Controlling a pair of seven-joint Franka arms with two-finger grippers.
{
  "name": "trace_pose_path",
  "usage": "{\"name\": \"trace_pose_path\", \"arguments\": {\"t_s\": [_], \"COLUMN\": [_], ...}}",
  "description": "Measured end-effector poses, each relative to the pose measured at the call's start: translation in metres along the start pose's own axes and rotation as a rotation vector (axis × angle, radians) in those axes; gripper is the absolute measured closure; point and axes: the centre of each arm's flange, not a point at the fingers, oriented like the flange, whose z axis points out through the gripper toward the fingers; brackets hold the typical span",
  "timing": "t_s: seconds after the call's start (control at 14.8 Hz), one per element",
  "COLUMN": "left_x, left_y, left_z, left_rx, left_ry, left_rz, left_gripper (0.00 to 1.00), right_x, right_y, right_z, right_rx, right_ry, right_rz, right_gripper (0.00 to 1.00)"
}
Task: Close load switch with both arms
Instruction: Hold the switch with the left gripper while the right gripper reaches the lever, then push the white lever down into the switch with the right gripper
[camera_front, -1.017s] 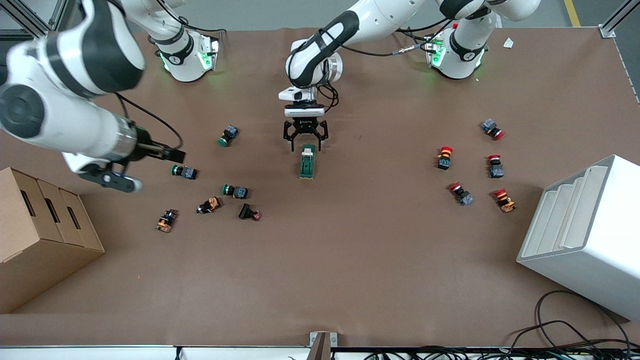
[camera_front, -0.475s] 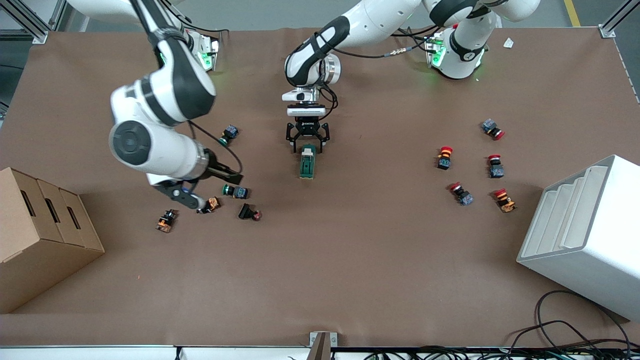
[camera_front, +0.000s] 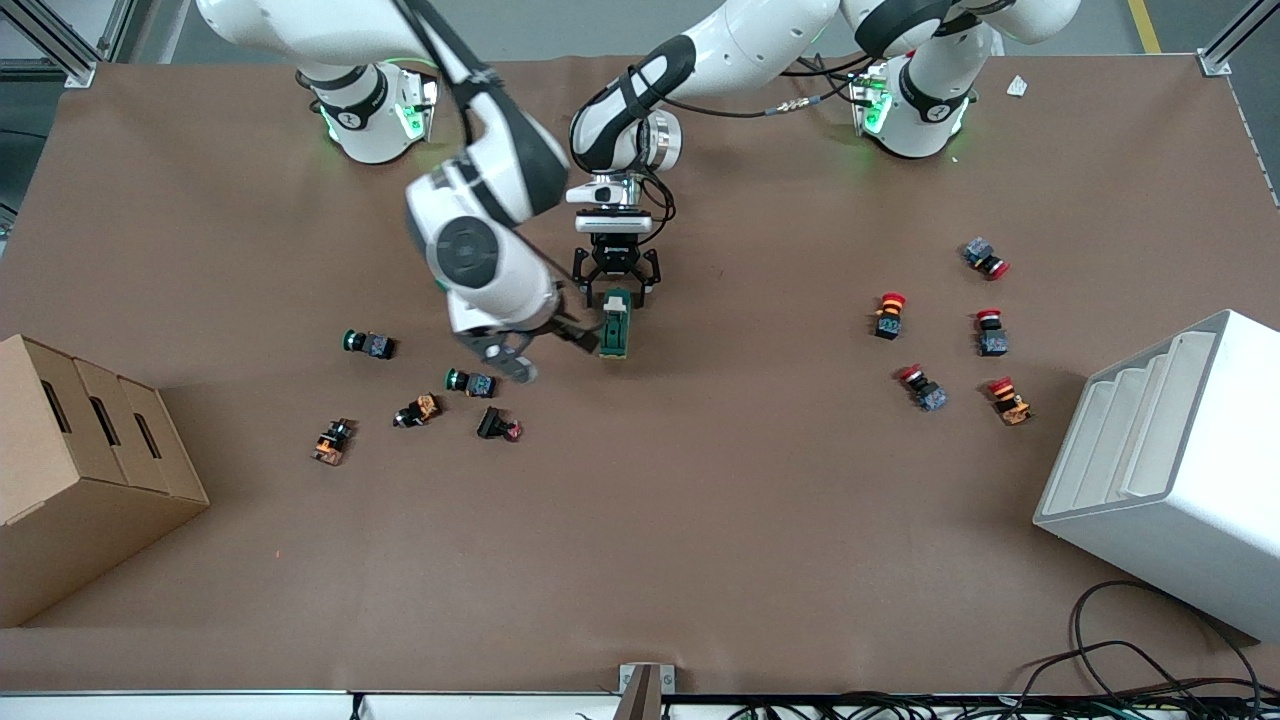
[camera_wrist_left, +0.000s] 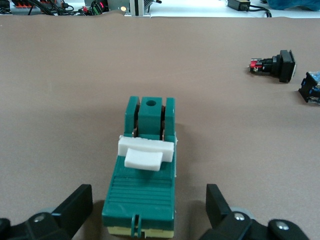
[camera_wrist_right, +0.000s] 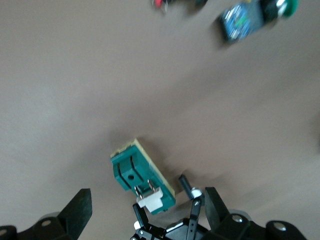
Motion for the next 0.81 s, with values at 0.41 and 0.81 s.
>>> {"name": "trace_pose_path", "arguments": {"t_s": [0.41, 0.81], "left_x": [-0.010, -0.014], "left_y": [0.002, 0.005], "left_z": [0.001, 0.004], "left_rx": [0.011, 0.025], "left_ry": [0.060, 0.088], "left_rz": [0.025, 0.029], "left_gripper": [0.00, 0.00], "right_x": [-0.049, -0.082], "right_y": [-0.005, 0.005], "right_z": [0.075, 0.117], "right_rx": [0.050, 0.122], "right_ry": [0.009, 0.003], "right_rz": [-0.011, 0.019], "right_gripper": [0.00, 0.00]}}
